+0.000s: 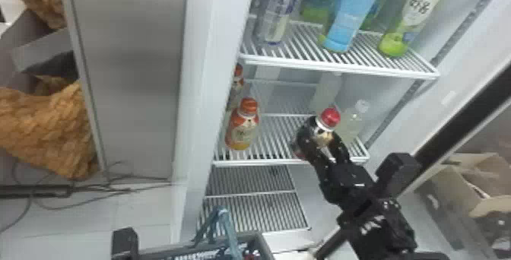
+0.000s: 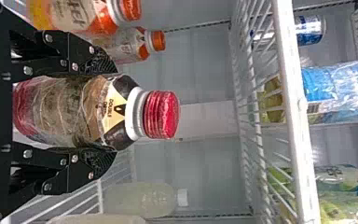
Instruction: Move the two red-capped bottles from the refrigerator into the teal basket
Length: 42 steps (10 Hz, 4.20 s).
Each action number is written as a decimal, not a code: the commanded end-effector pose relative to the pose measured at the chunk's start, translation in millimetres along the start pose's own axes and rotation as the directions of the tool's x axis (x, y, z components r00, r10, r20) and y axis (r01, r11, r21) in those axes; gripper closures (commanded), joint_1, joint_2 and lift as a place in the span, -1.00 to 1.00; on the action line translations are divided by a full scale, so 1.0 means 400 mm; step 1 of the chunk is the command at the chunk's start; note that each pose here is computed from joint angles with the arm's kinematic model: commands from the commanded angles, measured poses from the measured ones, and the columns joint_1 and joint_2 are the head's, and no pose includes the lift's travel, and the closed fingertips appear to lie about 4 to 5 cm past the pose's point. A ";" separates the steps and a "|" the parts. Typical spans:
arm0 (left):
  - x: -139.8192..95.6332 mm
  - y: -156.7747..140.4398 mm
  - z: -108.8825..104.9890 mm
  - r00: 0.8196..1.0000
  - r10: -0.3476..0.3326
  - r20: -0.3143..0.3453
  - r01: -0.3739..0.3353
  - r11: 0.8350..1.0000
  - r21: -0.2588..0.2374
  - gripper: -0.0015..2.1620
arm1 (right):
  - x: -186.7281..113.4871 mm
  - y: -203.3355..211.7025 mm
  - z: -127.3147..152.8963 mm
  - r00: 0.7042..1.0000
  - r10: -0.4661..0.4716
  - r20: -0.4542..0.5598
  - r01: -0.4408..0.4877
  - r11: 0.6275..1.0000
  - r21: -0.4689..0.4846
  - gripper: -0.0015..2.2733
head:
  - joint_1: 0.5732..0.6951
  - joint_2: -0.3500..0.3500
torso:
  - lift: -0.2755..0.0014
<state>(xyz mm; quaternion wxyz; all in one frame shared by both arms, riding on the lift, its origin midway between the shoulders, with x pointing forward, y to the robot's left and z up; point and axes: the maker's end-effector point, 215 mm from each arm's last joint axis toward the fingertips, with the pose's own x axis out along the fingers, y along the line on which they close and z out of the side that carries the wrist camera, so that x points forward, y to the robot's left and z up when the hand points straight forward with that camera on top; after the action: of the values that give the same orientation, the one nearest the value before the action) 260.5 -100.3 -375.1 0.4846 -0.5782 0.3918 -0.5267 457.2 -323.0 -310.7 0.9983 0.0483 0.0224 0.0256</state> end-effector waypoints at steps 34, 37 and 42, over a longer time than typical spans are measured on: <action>-0.036 0.027 0.044 0.999 0.045 0.030 -0.046 0.998 0.036 0.00 | -0.310 0.386 -0.362 0.701 0.501 -0.508 -0.304 0.854 0.423 -0.61 | 1.00 -1.00 | -0.66; -0.036 0.025 0.045 0.999 0.043 0.031 -0.045 0.998 0.035 0.00 | -0.281 0.359 -0.332 0.737 0.469 -0.487 -0.320 0.877 0.359 -0.64 | 1.00 -1.00 | -0.66; -0.036 0.025 0.045 0.999 0.043 0.031 -0.045 0.998 0.035 0.00 | -0.209 0.288 -0.233 0.835 0.383 -0.394 -0.341 0.924 0.175 -0.64 | 1.00 -1.00 | -0.66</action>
<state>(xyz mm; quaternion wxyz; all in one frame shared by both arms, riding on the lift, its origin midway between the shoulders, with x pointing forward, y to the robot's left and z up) 276.7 -86.1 -387.9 0.5122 -0.5685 0.3875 -0.5140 360.1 -199.8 -393.1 0.9386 0.1013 0.2396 0.2268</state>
